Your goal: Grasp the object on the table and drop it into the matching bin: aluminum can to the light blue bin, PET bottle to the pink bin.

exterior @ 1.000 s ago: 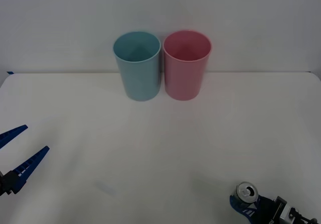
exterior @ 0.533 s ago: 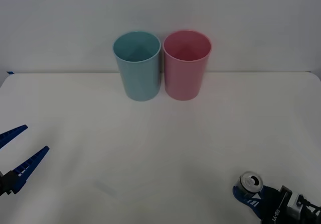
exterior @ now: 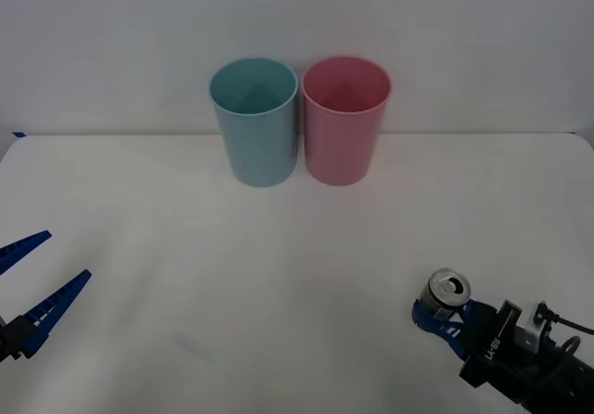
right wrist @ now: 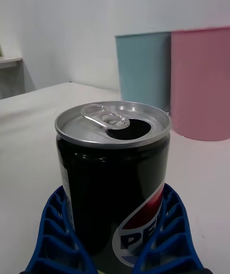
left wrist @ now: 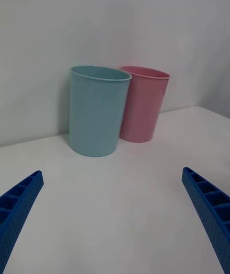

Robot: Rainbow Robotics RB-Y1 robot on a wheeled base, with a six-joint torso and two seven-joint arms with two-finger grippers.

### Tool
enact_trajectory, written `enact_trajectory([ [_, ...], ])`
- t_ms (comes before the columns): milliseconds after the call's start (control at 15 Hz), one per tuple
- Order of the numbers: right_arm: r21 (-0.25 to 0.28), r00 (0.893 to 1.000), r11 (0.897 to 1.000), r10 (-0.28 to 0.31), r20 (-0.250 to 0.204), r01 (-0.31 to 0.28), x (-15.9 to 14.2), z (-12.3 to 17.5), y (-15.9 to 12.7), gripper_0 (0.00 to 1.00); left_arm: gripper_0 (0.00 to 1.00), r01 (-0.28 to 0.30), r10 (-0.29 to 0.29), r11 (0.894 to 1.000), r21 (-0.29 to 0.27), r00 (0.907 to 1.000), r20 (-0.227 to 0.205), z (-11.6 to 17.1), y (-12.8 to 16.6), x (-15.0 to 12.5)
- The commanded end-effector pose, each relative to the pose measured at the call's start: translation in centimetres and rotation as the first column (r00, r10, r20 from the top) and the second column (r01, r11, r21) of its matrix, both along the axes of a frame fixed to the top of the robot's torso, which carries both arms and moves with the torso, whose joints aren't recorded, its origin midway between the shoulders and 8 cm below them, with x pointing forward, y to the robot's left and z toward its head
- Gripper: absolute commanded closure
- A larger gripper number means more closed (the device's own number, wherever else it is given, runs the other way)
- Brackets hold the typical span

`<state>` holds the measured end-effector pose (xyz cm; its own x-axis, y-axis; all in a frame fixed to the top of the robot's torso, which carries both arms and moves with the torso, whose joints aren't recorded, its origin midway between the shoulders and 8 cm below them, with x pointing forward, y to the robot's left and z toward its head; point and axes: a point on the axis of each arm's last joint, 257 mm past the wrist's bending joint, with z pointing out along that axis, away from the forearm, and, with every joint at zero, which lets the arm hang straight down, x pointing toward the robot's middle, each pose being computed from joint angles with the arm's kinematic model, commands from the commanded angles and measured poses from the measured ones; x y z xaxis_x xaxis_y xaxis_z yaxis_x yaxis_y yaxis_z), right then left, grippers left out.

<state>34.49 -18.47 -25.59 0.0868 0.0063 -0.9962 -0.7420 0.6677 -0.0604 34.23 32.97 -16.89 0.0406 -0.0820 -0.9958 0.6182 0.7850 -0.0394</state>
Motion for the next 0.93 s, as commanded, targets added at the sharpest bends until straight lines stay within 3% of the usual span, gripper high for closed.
enact_trajectory([
  [67, 0.042, 1.0, 0.999, 0.01, 0.008, -0.01, 1.4, 2.8, 1.5, 1.0, 0.0, 0.0, 0.0, 1.0, 0.0, 1.0, 0.0, 0.0, 0.0, 0.0],
  [533, 0.105, 0.999, 0.994, 0.04, 0.004, -0.04, 4.6, 8.9, 5.3, 1.0, 0.0, 0.0, 0.0, 1.0, 0.0, 1.0, 0.0, 0.0, 0.0, 0.0],
  [800, 0.111, 0.994, 0.99, 0.078, 0.078, -0.087, 7.1, 13.0, 7.6, 1.0, 0.0, 0.0, 0.0, 1.0, 0.0, 1.0, 0.0, 0.0, 0.0, 0.0],
  [933, 0.118, 0.992, 0.987, 0.101, 0.075, -0.109, 8.1, 14.3, 8.5, 1.0, 0.0, 0.0, 0.0, 1.0, 0.0, 1.0, 0.0, 0.0, 0.0, 0.0],
])
